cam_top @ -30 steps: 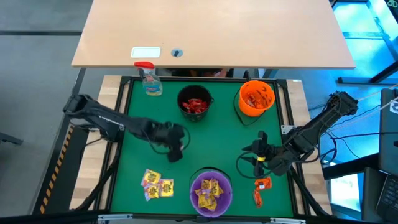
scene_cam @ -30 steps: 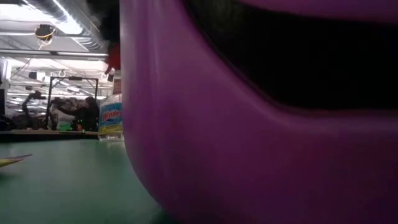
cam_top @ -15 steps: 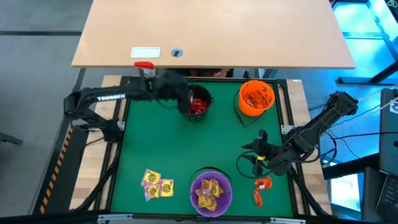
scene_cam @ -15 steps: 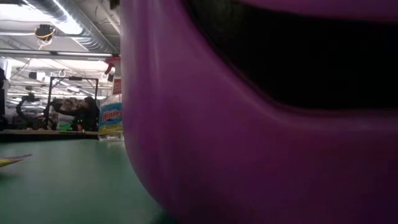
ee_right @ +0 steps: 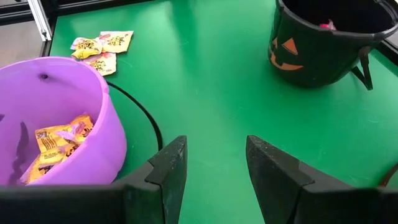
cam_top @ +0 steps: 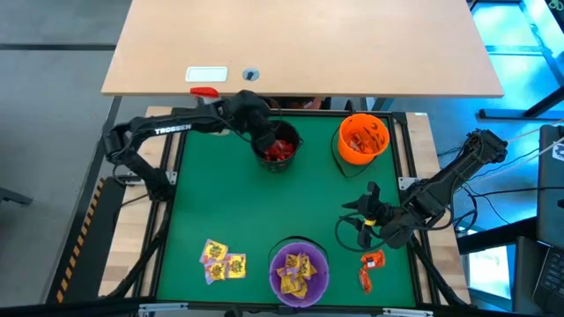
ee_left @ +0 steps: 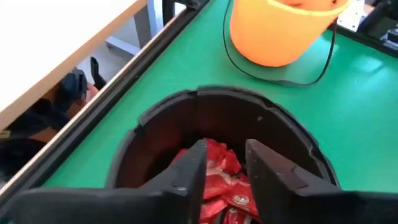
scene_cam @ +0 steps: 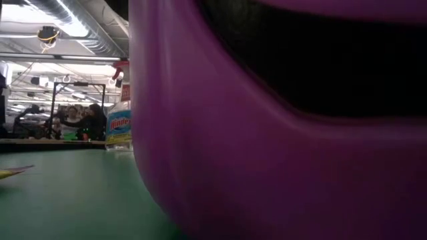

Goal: Sort candy
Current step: Put the red chocolate into the black bucket, then put the orange chocolate into the orange bucket

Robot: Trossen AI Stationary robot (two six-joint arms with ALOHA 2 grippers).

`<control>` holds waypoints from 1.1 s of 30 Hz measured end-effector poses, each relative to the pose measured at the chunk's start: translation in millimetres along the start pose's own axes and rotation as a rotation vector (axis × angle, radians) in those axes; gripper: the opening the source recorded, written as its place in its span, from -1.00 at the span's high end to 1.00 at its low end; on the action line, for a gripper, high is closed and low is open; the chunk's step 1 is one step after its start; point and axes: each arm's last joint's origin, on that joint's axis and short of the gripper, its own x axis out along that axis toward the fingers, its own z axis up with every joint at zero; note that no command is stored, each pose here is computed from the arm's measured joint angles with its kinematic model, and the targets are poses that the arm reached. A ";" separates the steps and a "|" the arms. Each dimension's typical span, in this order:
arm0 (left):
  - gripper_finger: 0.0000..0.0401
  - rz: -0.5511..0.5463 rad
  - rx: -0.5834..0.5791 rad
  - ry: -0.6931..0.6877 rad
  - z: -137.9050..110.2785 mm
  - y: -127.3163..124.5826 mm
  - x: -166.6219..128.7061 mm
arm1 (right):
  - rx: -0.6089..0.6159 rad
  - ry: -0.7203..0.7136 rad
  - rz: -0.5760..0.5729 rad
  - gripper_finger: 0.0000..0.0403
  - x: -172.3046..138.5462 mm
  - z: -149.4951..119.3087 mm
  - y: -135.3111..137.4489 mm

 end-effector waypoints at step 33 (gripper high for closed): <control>0.20 -0.245 0.428 -0.242 -55.5 -180.1 -148.2 | 0.081 0.402 0.209 0.20 8.1 -52.0 48.0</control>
